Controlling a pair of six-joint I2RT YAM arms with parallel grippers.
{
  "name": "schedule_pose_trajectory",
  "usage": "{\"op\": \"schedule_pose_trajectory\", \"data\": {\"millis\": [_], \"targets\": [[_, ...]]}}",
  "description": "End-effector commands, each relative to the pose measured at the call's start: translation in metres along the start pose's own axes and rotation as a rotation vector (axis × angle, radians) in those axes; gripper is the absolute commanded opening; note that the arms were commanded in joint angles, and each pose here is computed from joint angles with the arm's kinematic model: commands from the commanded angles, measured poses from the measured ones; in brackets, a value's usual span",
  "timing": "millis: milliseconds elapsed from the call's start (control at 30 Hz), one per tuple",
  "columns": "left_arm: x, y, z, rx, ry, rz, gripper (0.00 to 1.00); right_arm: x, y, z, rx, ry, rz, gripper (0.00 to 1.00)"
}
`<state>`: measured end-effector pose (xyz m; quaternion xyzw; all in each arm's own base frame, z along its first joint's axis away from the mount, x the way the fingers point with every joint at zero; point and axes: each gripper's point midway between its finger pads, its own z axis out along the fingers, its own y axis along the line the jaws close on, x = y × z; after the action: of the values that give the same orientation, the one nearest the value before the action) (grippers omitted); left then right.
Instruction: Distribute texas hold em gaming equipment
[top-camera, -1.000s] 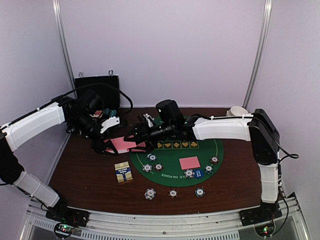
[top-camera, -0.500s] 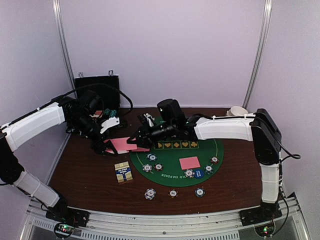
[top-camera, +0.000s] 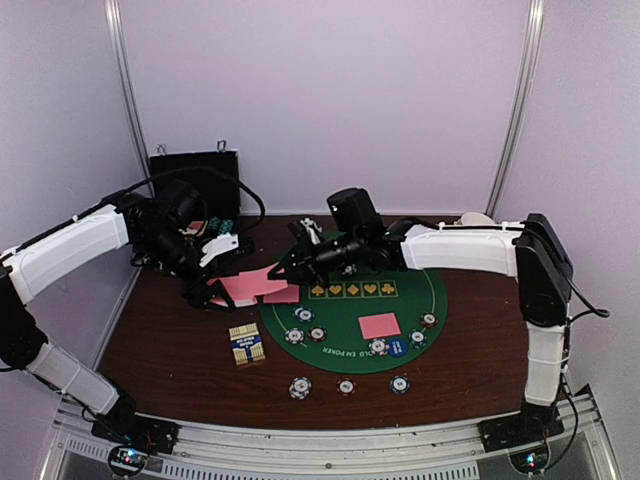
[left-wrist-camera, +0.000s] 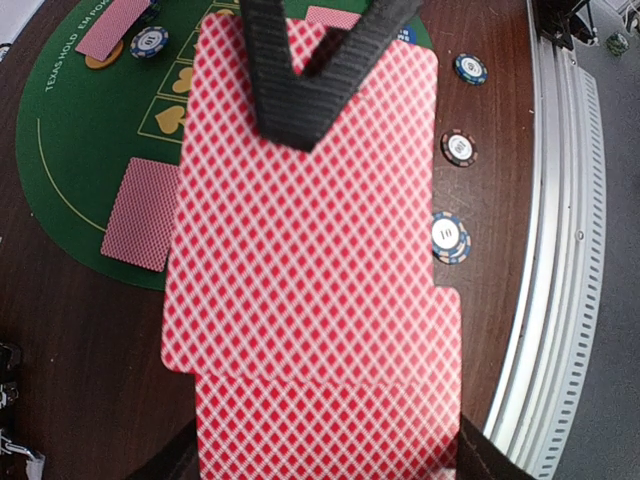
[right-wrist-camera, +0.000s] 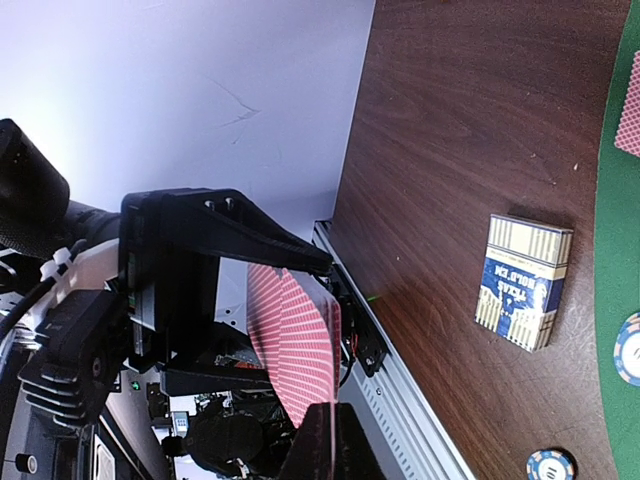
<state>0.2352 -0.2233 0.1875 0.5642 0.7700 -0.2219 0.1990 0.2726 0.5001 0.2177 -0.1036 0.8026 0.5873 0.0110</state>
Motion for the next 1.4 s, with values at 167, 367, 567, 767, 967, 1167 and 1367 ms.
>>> {"op": "schedule_pose_trajectory", "data": {"millis": [167, 367, 567, 767, 967, 1167, 1367], "targets": [[-0.012, 0.003, -0.014, -0.046, -0.053, 0.048, 0.0, -0.011, 0.002, -0.031, 0.021, -0.024, -0.019, 0.0], [-0.009, 0.004, -0.014, -0.053, -0.042, 0.052, 0.0, -0.032, -0.015, -0.049, 0.042, -0.07, -0.006, 0.0], [-0.009, 0.004, -0.014, -0.051, -0.041, 0.054, 0.0, -0.05, -0.041, -0.048, 0.092, -0.071, 0.003, 0.0], [-0.01, 0.003, -0.013, -0.048, -0.042, 0.054, 0.0, -0.073, -0.08, -0.024, 0.19, -0.05, -0.007, 0.0], [-0.008, 0.002, -0.012, -0.041, -0.04, 0.05, 0.0, -0.098, -0.11, 0.0, 0.233, -0.063, -0.01, 0.0], [-0.009, 0.002, -0.01, -0.03, -0.041, 0.047, 0.0, -0.113, -0.137, 0.017, 0.271, -0.074, -0.008, 0.0], [-0.008, 0.002, -0.009, -0.025, -0.038, 0.044, 0.0, -0.12, -0.161, 0.022, 0.337, -0.084, -0.007, 0.01]]}}
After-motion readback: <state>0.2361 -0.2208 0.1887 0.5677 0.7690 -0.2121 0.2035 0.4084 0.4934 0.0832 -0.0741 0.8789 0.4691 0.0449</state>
